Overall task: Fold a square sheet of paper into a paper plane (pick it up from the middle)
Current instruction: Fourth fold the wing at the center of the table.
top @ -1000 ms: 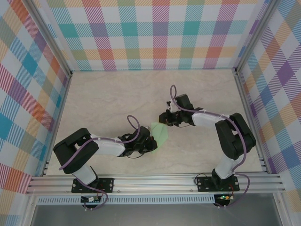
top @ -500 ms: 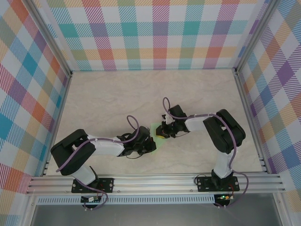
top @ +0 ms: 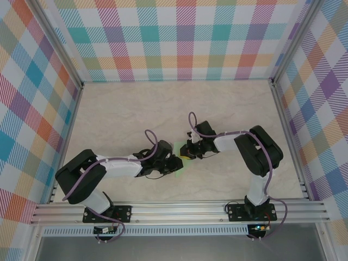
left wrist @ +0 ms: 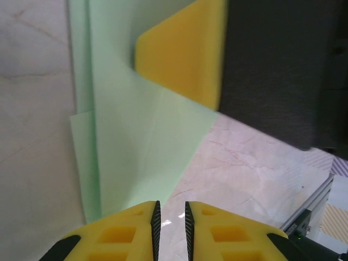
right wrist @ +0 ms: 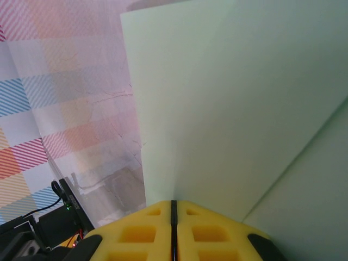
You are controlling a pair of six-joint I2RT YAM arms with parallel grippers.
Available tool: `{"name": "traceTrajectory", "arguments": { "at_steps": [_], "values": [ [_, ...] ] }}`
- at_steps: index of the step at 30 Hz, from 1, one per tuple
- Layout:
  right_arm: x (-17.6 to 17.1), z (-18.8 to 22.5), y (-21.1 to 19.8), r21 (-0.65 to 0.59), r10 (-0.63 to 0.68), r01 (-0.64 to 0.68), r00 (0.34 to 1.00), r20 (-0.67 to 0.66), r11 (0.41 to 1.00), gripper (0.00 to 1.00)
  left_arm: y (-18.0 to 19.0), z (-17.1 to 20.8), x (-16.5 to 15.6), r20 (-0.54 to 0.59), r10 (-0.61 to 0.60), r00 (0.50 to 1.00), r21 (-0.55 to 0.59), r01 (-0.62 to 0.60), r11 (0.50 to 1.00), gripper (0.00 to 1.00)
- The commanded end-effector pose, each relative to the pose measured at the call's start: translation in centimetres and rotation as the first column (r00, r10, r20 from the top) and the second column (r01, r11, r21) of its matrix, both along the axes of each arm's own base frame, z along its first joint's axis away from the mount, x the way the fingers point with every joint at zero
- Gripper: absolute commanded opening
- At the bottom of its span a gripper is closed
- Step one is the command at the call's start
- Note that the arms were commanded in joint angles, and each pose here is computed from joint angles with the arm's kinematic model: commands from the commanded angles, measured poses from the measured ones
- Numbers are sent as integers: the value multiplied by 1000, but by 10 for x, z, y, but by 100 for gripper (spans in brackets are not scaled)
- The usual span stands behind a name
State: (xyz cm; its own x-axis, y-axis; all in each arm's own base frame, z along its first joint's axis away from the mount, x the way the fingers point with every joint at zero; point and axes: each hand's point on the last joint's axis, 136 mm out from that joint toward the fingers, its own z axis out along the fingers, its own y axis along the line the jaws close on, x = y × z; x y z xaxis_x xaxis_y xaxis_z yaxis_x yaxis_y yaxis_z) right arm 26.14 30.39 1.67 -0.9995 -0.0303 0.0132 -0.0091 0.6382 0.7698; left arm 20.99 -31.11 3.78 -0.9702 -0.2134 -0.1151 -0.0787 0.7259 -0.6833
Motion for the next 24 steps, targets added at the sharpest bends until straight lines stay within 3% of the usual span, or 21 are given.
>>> {"name": "traceTrajectory", "arguments": {
  "at_steps": [1, 15, 20, 24],
  "values": [
    [-9, -41, -20, -142, -43, 35, 998, -54, 989, 9, 7, -18, -11, -72, 10, 997, 21, -9, 1000, 21],
    [-10, -33, -22, -152, -28, 23, 999, -37, 988, 10, 36, -41, -78, -176, -99, 979, 67, 112, 991, 21],
    [-10, -32, -21, -146, -24, 18, 999, -42, 989, 11, 36, -30, -85, -160, -158, 975, 66, 170, 983, 22],
    [-9, -16, -15, -99, -9, 6, 1000, -26, 995, 12, 44, -11, -69, -67, -110, 992, 102, 116, 988, 22]
  ]
}}
